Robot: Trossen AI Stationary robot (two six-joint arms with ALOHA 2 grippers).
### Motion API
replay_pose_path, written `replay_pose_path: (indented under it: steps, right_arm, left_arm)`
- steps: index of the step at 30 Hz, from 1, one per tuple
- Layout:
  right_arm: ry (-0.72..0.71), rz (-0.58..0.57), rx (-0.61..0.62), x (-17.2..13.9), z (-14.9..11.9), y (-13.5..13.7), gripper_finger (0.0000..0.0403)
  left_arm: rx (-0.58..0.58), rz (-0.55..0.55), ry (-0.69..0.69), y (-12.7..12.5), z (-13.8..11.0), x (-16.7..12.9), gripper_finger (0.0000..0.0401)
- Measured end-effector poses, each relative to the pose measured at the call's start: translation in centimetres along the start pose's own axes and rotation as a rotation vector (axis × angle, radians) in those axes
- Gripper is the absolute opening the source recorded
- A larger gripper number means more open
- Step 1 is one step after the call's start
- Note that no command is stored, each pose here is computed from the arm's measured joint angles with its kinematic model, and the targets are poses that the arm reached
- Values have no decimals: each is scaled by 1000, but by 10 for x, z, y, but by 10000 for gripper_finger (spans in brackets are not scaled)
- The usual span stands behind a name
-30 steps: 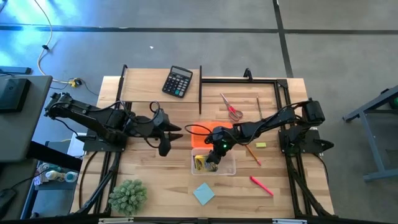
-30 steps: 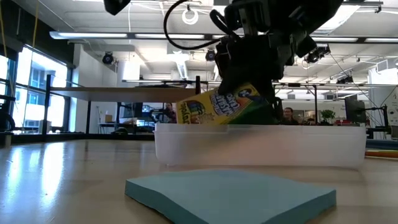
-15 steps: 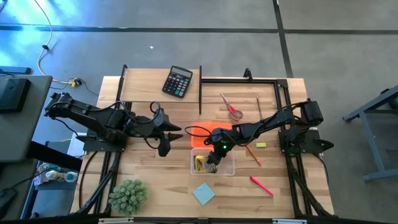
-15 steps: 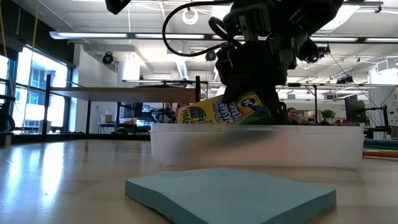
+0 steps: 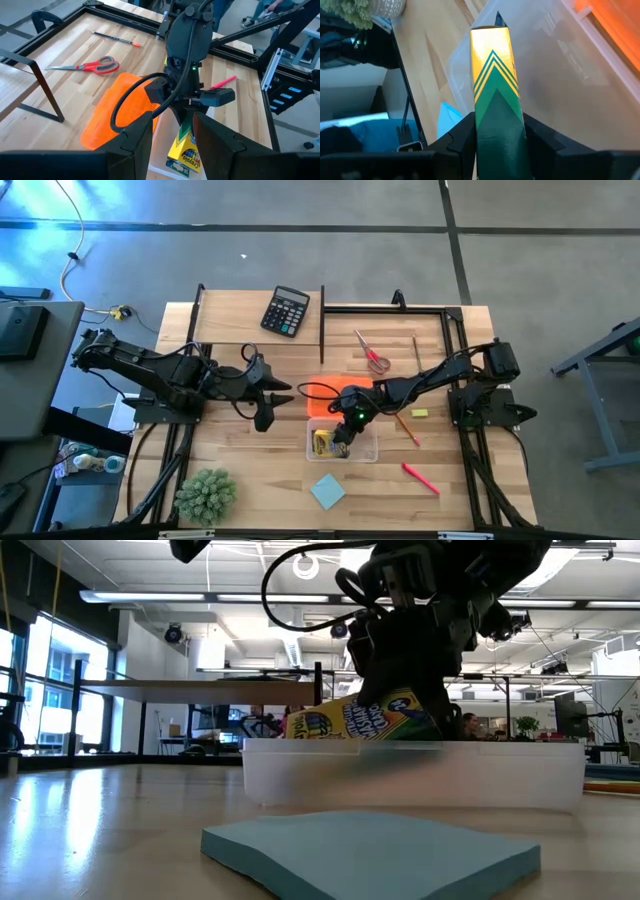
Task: Pack school essentials
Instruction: Put the yellow crayon box into the supply box
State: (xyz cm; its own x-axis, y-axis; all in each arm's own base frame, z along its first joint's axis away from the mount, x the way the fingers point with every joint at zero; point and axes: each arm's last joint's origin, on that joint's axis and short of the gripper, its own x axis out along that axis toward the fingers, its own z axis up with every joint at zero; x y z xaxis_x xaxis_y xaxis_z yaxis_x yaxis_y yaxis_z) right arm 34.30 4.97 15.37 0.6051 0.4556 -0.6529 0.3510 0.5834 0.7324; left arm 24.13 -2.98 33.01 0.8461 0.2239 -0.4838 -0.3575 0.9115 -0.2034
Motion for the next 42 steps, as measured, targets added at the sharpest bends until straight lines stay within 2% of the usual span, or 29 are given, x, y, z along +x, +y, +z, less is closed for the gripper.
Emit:
replay_pose_path:
  steps: [10, 19, 22, 42]
  right_arm:
    - [-16, -15, -26, 0, 0, 0, 122]
    - [11, 1, -8, 0, -1, 0, 199]
    - [14, -4, 10, 0, -1, -1, 213]
    - [-16, -68, 32, -13, -1, 1, 196]
  left_arm:
    - [-2, 0, 0, 0, 0, 0, 131]
    - [-2, 0, 0, 0, 0, 0, 131]
    - [-2, 0, 0, 0, 0, 0, 131]
    - [10, 1, 2, 0, 0, 0, 131]
